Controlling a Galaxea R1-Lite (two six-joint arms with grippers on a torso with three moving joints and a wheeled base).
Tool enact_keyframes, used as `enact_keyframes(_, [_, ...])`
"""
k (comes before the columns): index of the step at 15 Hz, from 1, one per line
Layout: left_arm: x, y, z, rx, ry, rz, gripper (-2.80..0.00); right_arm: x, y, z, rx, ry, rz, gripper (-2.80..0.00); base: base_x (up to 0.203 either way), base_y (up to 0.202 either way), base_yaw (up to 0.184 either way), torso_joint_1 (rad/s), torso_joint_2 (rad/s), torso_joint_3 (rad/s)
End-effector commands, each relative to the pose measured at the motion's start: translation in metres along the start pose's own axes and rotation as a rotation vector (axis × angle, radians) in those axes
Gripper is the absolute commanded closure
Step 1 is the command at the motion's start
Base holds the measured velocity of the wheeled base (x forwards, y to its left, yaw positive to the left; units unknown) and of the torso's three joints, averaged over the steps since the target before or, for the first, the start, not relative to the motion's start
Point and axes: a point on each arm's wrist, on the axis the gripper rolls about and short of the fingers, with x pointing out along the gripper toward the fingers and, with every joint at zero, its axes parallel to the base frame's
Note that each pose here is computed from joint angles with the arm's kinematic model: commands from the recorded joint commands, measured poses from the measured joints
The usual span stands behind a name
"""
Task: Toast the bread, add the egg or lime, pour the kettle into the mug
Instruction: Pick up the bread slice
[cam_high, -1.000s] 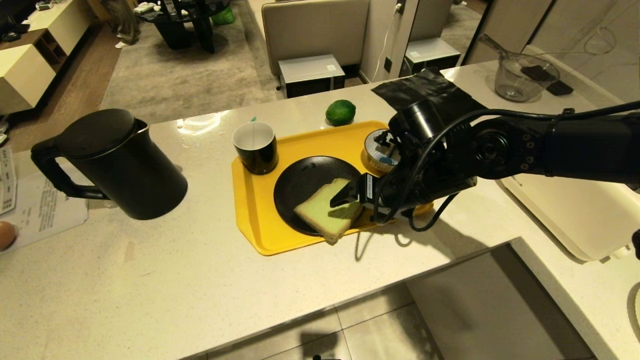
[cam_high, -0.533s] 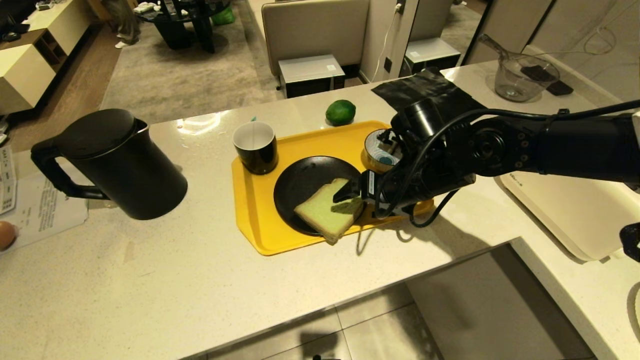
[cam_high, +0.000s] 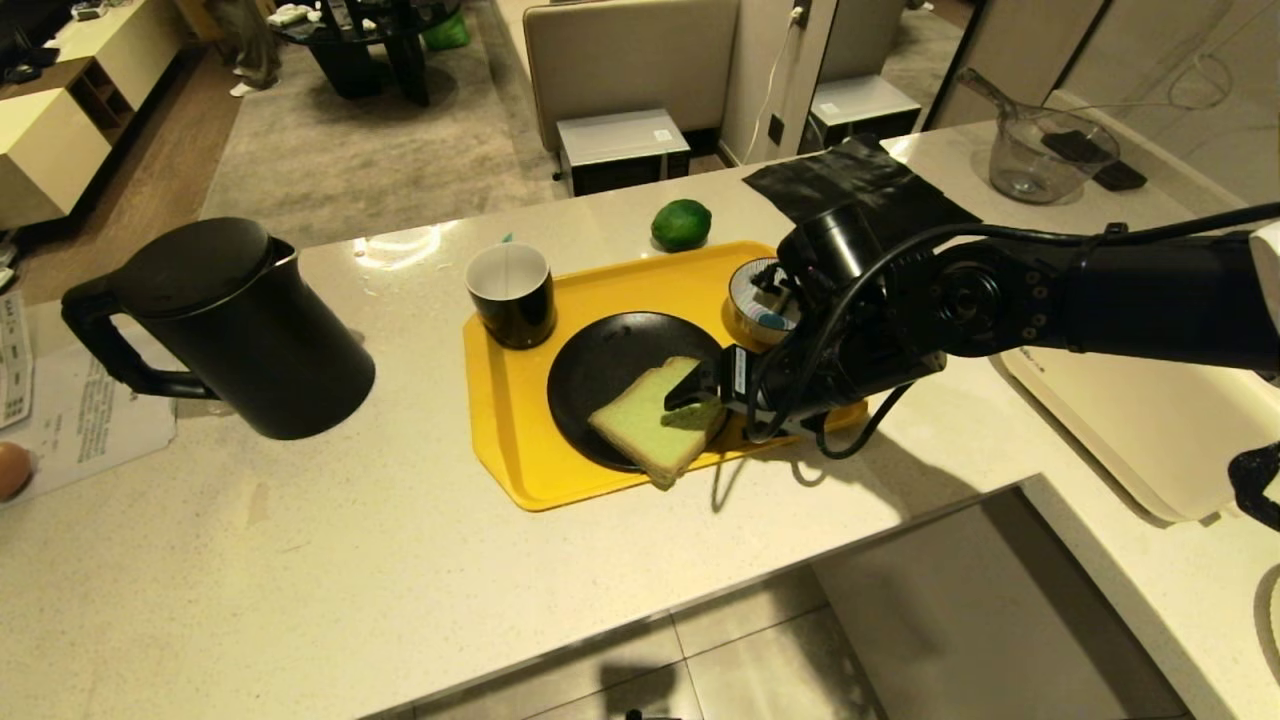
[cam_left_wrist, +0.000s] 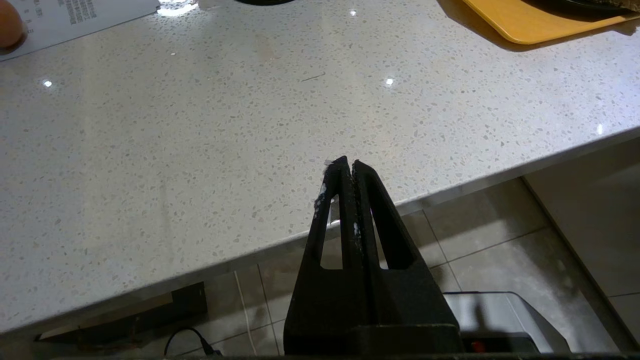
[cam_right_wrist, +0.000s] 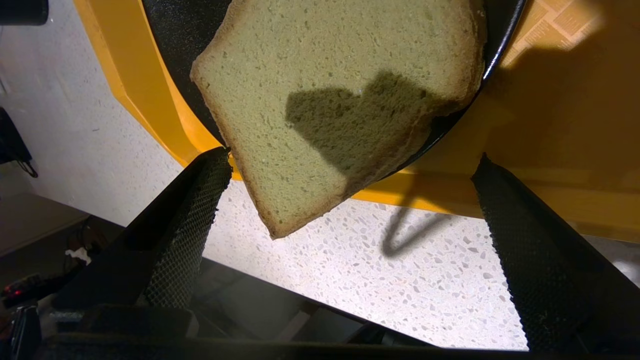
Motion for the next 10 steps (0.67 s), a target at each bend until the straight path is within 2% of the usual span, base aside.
enact_keyframes(1, [0.0, 0.0, 0.0, 0.0, -0.001, 0.001, 0.0, 0.0, 0.001, -0.001, 0.001, 0.004, 0.002, -2.8, 0.0, 0.0, 0.0, 0.0, 0.0, 0.0])
enact_keyframes(10, [0.0, 0.0, 0.0, 0.0, -0.001, 0.001, 0.0, 0.005, 0.014, -0.016, -0.016, 0.064, 0.015, -2.8, 0.0, 0.0, 0.0, 0.0, 0.0, 0.0])
